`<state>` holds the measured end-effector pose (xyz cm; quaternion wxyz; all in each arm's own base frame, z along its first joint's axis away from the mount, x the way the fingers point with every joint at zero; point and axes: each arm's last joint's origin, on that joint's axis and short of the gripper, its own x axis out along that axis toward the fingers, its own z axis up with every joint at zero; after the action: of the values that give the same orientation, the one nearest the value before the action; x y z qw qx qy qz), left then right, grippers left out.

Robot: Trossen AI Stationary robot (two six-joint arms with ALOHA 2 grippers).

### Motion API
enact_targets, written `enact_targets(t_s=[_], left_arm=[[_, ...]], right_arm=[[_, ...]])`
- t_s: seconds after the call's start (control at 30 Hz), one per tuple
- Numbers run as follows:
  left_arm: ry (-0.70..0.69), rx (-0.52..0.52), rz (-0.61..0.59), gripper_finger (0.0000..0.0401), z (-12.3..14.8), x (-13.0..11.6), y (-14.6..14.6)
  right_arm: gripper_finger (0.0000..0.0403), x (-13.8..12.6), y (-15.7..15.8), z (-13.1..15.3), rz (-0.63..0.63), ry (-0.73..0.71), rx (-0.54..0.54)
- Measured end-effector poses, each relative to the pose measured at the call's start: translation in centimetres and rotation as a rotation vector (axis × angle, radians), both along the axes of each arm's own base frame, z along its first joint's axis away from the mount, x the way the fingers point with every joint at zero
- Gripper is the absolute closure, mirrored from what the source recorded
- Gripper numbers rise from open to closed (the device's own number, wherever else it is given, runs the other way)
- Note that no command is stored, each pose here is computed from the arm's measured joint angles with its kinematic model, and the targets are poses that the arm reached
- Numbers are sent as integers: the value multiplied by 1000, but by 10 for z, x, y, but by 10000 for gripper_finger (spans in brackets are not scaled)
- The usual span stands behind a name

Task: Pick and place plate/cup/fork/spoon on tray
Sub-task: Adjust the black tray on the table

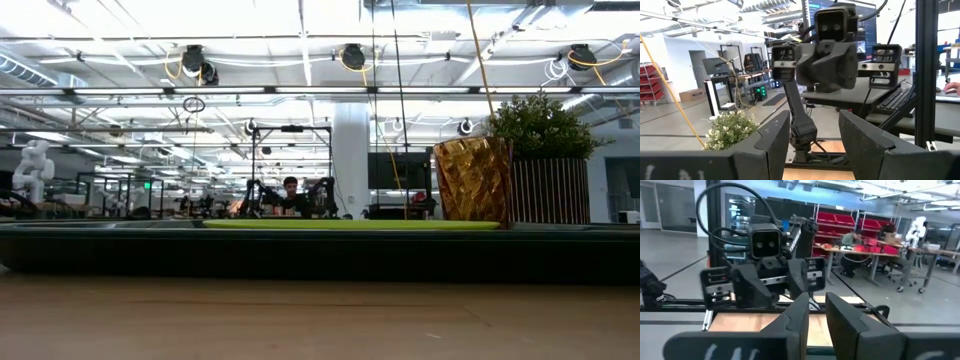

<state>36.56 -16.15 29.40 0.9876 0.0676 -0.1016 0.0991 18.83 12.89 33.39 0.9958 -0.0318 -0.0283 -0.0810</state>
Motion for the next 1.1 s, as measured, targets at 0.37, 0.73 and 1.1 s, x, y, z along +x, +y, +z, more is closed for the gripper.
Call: enact_targets(t_s=[0.37,0.73,1.1], left_arm=[[0,0,0,226,0,0,0],[0,0,0,226,0,0,0],[0,0,0,226,0,0,0]], right_arm=[[344,29,-38,-5,112,16,73],[343,42,-71,-4,159,7,106],[343,59,-93,-18,180,75,155]])
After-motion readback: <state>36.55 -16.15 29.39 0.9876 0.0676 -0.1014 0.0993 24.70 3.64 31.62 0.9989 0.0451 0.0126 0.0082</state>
